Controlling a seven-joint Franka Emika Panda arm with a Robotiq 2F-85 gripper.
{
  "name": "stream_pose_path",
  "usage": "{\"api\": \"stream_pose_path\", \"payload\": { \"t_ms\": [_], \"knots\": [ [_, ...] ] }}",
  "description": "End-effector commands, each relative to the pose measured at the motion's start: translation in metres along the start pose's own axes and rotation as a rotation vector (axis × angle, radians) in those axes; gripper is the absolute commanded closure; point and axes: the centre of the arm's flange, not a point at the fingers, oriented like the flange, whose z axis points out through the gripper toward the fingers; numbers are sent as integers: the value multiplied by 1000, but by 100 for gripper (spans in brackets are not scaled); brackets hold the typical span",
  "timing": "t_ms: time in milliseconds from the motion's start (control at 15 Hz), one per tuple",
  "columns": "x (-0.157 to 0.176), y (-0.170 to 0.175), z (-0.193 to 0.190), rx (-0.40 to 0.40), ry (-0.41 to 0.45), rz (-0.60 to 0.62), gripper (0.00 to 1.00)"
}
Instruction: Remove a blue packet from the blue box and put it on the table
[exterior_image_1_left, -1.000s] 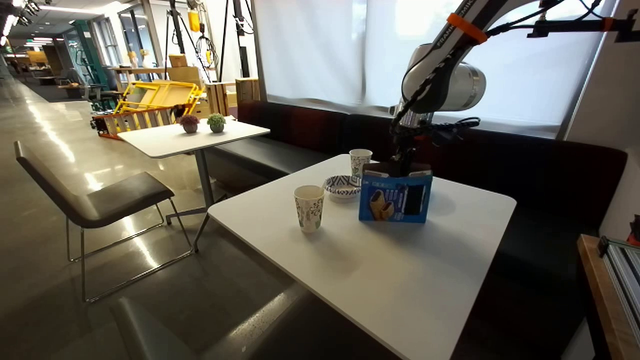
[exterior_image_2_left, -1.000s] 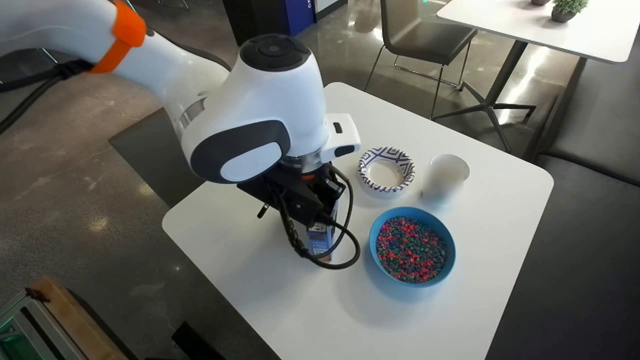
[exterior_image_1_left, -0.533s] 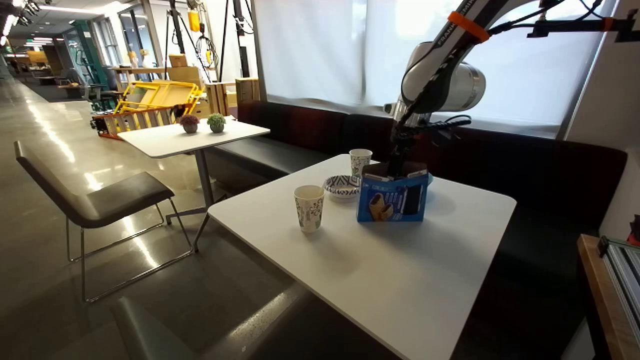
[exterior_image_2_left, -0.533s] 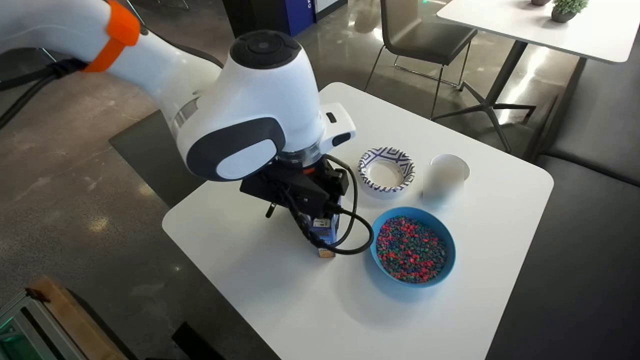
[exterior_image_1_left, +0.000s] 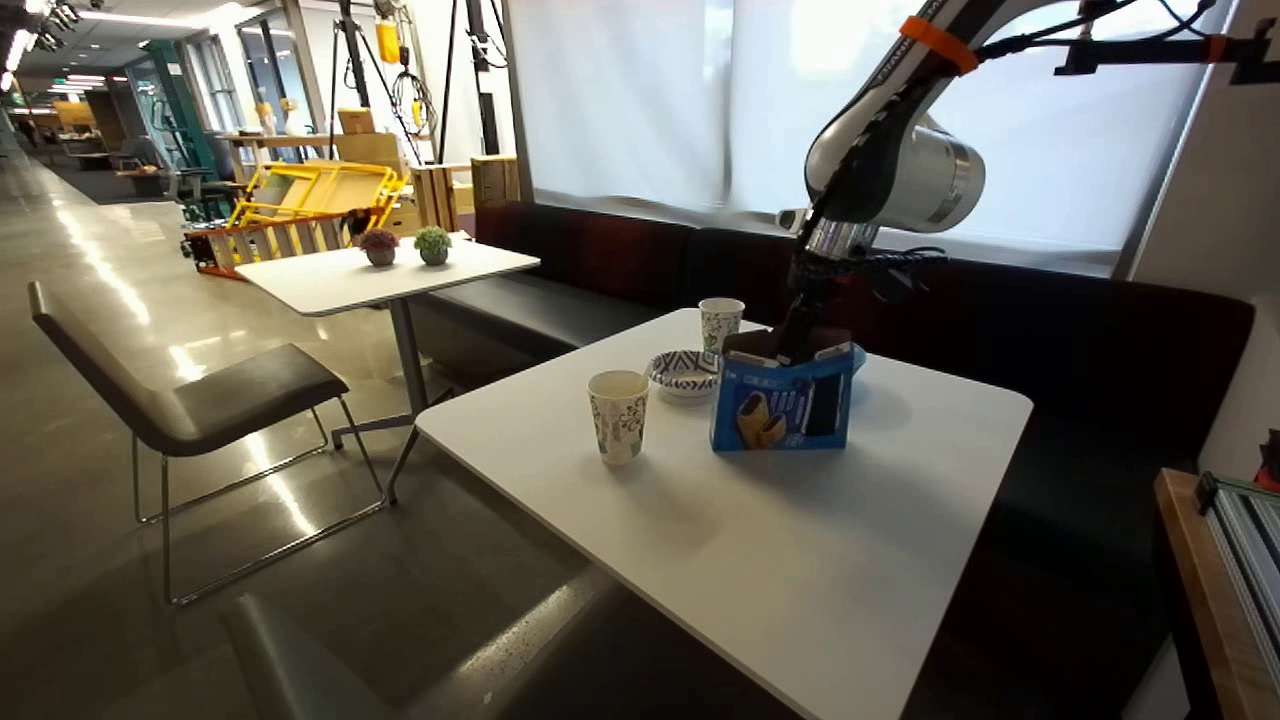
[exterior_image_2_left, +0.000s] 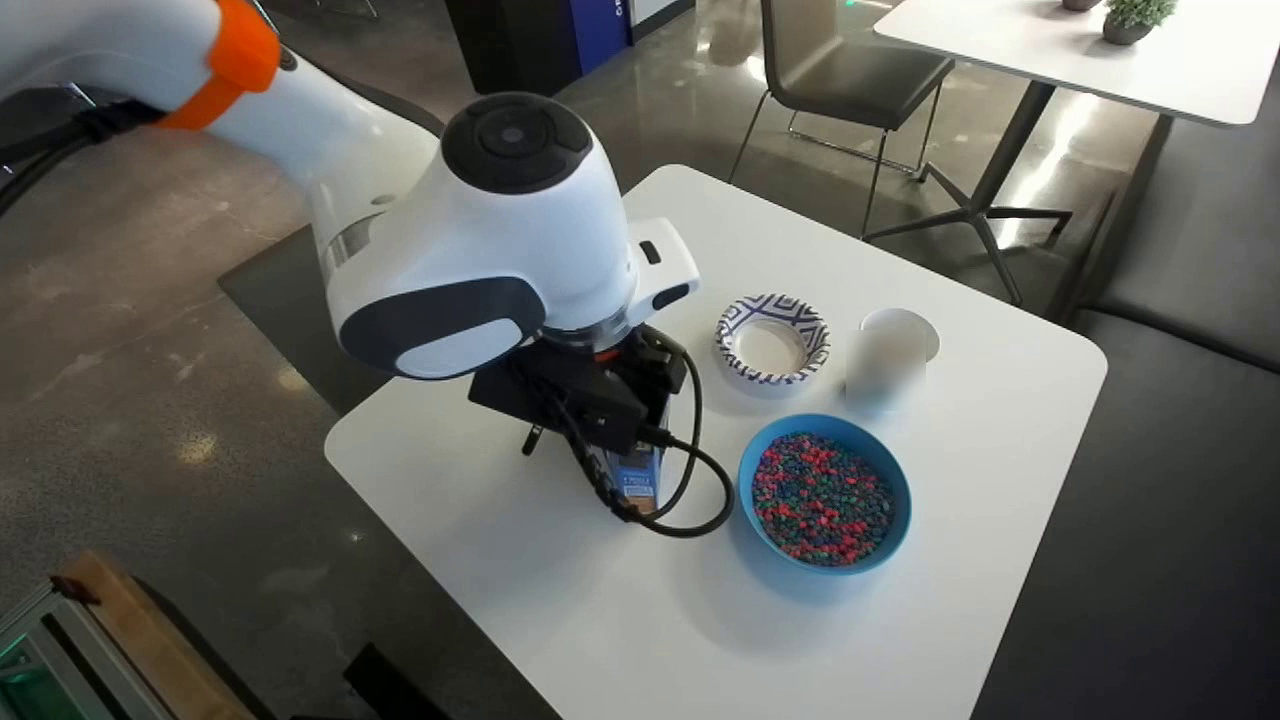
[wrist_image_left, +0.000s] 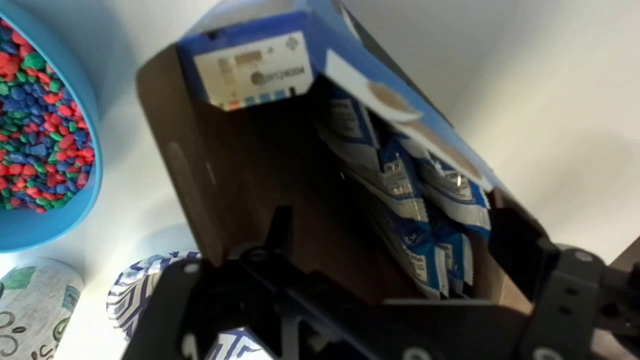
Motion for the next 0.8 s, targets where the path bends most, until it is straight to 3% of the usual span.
{"api": "stream_pose_path", "payload": {
  "t_ms": [0,267,333,733],
  "knots": [
    [-15,-3,-3,62,28,32,0],
    [-13,-4,-5,100,61,66,0],
    [-3,-1,-1,58,54,56,0],
    [-3,-1,-1,70,63,66,0]
  ]
}}
